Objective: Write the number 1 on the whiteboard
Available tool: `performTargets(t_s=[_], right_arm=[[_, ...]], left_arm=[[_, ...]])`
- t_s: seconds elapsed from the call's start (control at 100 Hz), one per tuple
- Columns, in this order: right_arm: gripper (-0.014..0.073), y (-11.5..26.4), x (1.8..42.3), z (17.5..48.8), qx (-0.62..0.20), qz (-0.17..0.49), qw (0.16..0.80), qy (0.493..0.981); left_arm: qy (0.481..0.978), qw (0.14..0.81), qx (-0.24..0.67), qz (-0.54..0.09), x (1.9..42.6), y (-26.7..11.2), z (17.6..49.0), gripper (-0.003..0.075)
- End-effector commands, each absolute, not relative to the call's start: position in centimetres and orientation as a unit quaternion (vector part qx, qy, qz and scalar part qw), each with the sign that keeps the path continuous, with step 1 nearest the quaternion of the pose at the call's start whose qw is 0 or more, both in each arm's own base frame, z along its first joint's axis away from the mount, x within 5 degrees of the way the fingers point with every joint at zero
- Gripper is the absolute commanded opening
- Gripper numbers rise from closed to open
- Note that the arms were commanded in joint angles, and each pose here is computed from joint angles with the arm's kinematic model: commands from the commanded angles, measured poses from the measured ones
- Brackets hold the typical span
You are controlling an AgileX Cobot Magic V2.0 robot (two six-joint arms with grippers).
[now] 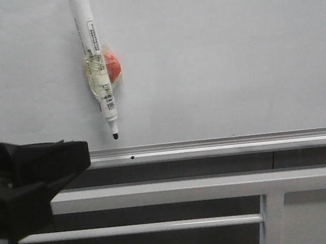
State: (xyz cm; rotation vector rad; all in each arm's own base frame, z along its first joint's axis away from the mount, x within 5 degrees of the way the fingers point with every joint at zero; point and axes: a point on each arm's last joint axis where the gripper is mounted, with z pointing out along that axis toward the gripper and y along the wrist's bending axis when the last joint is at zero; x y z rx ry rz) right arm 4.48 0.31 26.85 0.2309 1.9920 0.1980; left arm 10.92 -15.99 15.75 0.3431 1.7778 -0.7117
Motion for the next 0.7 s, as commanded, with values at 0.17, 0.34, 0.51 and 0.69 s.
performTargets(t_s=[0.17, 0.34, 0.51, 0.69], right_arm=[[-0.0043, 0.4, 5.1, 27.8, 0.077, 0.089, 0.569, 0.814], [-0.0043, 0.5, 5.1, 27.9, 0.067, 0.097, 0.570, 0.813], [-0.0043, 0.6, 5.0, 27.9, 0.057, 0.103, 0.569, 0.814], [-0.0043, 0.6, 5.0, 27.9, 0.057, 0.103, 0.569, 0.814]], left_arm=[[0.658, 0.657, 0.096, -0.354, 12.1, -18.3, 19.1, 0.0309], [0.668, 0.655, 0.094, -0.340, 12.6, -19.1, 18.3, 0.0318], [0.668, 0.662, 0.066, -0.334, 13.1, -19.5, 18.6, 0.0318], [0.657, 0.677, 0.069, -0.324, 13.5, -20.1, 19.3, 0.0318]])
